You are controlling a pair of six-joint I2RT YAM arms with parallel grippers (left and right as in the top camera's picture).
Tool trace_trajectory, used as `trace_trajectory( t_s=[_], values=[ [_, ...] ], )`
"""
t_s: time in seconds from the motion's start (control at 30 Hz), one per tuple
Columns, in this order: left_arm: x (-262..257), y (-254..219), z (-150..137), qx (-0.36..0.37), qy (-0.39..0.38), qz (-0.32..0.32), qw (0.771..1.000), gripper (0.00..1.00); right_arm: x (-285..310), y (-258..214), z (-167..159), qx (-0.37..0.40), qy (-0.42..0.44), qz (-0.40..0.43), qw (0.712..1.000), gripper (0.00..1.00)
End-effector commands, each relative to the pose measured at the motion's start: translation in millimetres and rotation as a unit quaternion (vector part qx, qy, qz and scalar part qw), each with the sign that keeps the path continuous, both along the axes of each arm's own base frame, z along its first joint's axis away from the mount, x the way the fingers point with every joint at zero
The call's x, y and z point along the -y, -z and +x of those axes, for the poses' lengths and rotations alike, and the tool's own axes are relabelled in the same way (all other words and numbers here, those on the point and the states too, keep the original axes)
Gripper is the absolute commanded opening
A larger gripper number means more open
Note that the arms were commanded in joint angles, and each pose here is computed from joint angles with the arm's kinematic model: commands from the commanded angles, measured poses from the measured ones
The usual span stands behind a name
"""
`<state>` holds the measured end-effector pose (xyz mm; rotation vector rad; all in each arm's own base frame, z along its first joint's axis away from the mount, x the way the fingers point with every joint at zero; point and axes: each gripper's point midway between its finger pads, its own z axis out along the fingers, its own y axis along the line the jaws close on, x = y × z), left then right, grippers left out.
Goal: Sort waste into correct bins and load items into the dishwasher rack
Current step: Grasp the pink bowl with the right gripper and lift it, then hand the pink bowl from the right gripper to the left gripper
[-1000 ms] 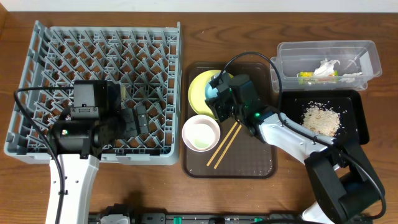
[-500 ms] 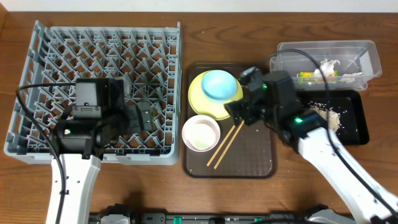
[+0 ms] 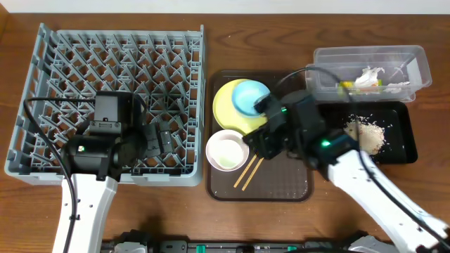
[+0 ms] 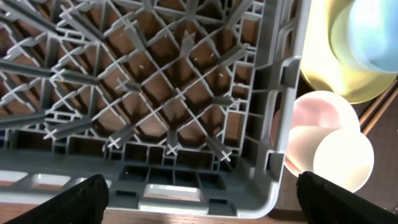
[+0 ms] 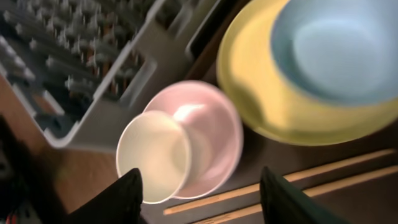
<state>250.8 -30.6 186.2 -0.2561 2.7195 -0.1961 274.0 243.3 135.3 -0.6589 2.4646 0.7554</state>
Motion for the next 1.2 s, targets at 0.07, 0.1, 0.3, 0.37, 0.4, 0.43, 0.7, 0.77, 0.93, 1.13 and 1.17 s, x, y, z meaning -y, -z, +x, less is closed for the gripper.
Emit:
trace_trajectory(
  t_s=[0.07, 0.1, 0.3, 0.37, 0.4, 0.43, 0.7, 0.77, 0.93, 1.13, 1.17],
  values=[
    [-4.0, 1.3, -1.8, -0.007, -0.012, 0.008, 1.0, 0.98, -14.5, 35.5, -12.0, -0.063, 0.021, -0.03, 0.997, 0.56],
    [-4.0, 1.8, -1.9, -0.008, -0.012, 0.008, 1.0, 0.98, -16.2, 40.6, -13.8, -0.071, 0.021, -0.034, 0.997, 0.56],
    [-4.0, 1.9, -1.8, -0.007, -0.012, 0.008, 1.0, 0.98, -18.5, 71.5, -18.7, -0.11, 0.027, -0.06, 0.992, 0.36],
    [-4.0, 1.9, -1.9, -0.008, -0.012, 0.008, 1.0, 0.98, -18.9, 77.7, -18.0, -0.12, 0.036, -0.061, 0.99, 0.23],
    [-4.0, 1.9, -1.8, -0.007, -0.012, 0.008, 1.0, 0.98, -19.9, 79.2, -16.7, -0.123, 0.041, -0.059, 0.99, 0.19],
    [-4.0, 1.8, -1.9, -0.007, -0.012, 0.008, 1.0, 0.98, -20.8, 79.0, -15.3, -0.123, 0.044, -0.056, 0.99, 0.15],
    [-1.6, 1.6, -1.9, -0.007, -0.011, 0.001, 1.0, 0.98, -9.8, 45.0, 11.6, -0.084, 0.085, -0.01, 0.993, 0.01],
    [5.4, 0.7, -1.7, -0.007, -0.003, -0.018, 1.0, 0.98, 5.2, 26.8, 24.0, -0.066, 0.111, 0.007, 0.992, 0.01],
    [47.8, -13.9, 4.6, 0.013, 0.052, -0.132, 0.99, 0.98, 56.2, -15.1, 55.8, -0.042, 0.208, 0.063, 0.975, 0.01],
    [105.1, -43.7, 13.0, 0.034, 0.145, -0.297, 0.943, 0.98, 70.0, -44.2, 58.6, -0.079, 0.176, 0.174, 0.966, 0.01],
    [115.6, -50.1, 13.3, 0.032, 0.165, -0.332, 0.928, 0.98, 67.0, -47.1, 55.6, -0.088, 0.159, 0.19, 0.965, 0.01]
  ],
)
